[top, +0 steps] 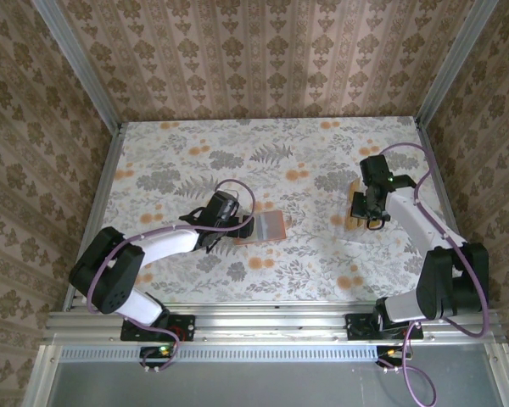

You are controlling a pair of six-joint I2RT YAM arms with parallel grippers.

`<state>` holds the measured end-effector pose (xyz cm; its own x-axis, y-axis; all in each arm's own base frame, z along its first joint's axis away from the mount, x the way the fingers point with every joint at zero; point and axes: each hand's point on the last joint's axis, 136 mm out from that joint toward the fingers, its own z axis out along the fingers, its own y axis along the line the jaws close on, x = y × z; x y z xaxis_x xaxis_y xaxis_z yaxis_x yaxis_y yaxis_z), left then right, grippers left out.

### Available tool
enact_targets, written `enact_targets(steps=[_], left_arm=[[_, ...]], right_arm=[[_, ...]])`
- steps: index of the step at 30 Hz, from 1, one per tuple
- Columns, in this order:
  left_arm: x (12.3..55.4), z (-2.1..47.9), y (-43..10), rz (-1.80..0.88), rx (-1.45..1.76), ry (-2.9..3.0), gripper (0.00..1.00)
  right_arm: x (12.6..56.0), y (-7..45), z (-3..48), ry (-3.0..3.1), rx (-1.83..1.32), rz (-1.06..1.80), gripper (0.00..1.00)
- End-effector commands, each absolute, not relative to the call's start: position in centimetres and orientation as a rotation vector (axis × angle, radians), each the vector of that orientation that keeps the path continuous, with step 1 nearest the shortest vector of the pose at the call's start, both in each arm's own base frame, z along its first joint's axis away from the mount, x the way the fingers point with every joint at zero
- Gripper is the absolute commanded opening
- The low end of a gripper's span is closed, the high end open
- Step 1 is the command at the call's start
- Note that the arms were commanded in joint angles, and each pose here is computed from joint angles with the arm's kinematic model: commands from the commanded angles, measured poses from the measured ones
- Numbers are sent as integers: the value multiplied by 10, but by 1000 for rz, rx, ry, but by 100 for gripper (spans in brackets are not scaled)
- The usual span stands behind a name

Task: Put the credit cards into the card holder
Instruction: Pick up the credit card from the storage box.

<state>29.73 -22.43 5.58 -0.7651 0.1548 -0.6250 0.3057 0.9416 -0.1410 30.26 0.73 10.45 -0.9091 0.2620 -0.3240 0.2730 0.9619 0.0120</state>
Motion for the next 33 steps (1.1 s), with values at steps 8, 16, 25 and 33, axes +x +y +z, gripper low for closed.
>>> enact_targets(steps=[8, 16, 25, 33], left_arm=[[297, 62, -228, -314, 367, 2441, 100], [298, 69, -223, -291, 354, 2438, 100], [296, 68, -214, -232, 367, 2459, 100], [297, 64, -213, -186, 381, 2484, 100]], right_arm=[[307, 15, 146, 2728, 344, 45, 0], [311, 25, 199, 2605, 316, 150, 0], [334, 92, 220, 2460, 264, 672, 0], [345, 173, 181, 2414, 147, 1004, 0]])
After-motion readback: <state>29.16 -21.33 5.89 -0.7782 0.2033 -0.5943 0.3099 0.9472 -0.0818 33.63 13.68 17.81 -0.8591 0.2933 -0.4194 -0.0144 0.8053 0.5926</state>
